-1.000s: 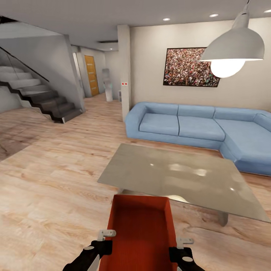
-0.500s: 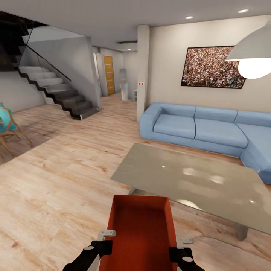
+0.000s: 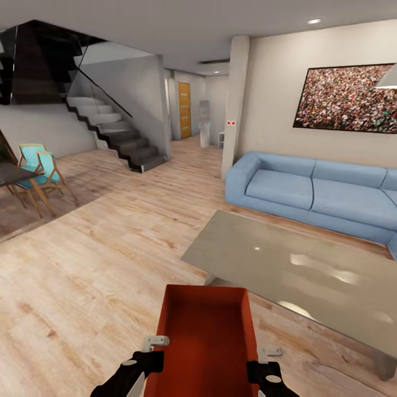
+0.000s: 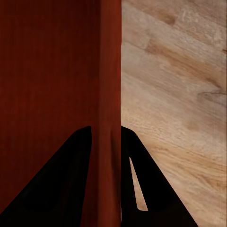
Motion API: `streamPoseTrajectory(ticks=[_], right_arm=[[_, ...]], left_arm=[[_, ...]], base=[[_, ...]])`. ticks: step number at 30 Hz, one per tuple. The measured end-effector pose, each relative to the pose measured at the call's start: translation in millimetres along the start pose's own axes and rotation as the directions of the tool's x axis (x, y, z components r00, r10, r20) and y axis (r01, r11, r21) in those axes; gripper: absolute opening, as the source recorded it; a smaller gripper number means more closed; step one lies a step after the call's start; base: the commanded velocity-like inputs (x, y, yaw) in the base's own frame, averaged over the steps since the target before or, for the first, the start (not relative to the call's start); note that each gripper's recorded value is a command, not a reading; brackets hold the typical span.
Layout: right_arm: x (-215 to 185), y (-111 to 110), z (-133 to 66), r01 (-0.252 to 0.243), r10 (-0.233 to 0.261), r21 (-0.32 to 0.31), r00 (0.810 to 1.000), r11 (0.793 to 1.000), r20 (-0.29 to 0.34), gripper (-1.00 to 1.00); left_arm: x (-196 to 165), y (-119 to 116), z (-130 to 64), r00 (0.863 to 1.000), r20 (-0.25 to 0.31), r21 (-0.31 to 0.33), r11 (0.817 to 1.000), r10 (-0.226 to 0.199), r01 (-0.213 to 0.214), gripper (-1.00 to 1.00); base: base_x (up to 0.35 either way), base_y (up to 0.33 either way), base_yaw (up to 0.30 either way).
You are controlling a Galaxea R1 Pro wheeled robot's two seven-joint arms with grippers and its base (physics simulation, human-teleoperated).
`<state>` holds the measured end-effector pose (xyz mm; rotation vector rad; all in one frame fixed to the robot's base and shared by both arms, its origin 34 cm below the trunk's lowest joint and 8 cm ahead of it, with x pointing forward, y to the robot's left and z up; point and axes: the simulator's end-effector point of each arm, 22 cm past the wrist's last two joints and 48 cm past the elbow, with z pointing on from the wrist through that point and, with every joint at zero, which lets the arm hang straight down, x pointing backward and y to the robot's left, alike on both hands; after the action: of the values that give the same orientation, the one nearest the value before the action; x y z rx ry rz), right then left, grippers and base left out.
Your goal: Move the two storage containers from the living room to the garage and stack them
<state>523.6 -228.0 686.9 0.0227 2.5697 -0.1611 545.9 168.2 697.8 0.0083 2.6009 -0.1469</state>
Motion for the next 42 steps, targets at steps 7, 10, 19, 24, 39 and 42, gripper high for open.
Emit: streamPoseTrajectory(ticks=[7, 10, 19, 24, 39, 42], right_arm=[[-0.3, -0.3, 0.1, -0.001, 0.001, 0.0, 1.0, 1.0, 0.001, -1.0], [0.0, -0.1, 0.0, -0.001, 0.001, 0.0, 1.0, 1.0, 0.0, -1.0], [0.1, 0.0, 0.0, -0.001, 0.001, 0.0, 1.0, 1.0, 0.0, -1.0], [0.1, -0.1, 0.0, -0.001, 0.001, 0.0, 1.0, 1.0, 0.0, -1.0], [-0.5, -0.4, 0.1, 0.0, 0.0, 0.0, 1.0, 1.0, 0.001, -1.0], [-0.4, -0.3, 0.0, -0.001, 0.001, 0.0, 1.0, 1.0, 0.001, -1.0]], left_arm=[[-0.4, -0.4, 0.0, 1.0, 0.0, 0.0, 1.0, 0.0, 0.0, -1.0], [-0.2, -0.1, 0.0, 1.0, 0.0, 0.0, 1.0, 0.0, 0.0, -1.0], [-0.2, 0.0, 0.0, 1.0, 0.0, 0.0, 1.0, 0.0, 0.0, -1.0], [-0.2, -0.1, 0.0, 1.0, 0.0, 0.0, 1.0, 0.0, 0.0, -1.0], [-0.5, -0.5, 0.0, 1.0, 0.001, 0.0, 1.0, 0.0, 0.0, -1.0], [-0.4, -0.4, 0.0, 1.0, 0.001, 0.0, 1.0, 0.0, 0.0, -1.0]], base=[[0.0, 0.0, 0.271], [0.0, 0.0, 0.271], [0.0, 0.0, 0.271], [0.0, 0.0, 0.271], [0.0, 0.0, 0.271], [0.0, 0.0, 0.271]])
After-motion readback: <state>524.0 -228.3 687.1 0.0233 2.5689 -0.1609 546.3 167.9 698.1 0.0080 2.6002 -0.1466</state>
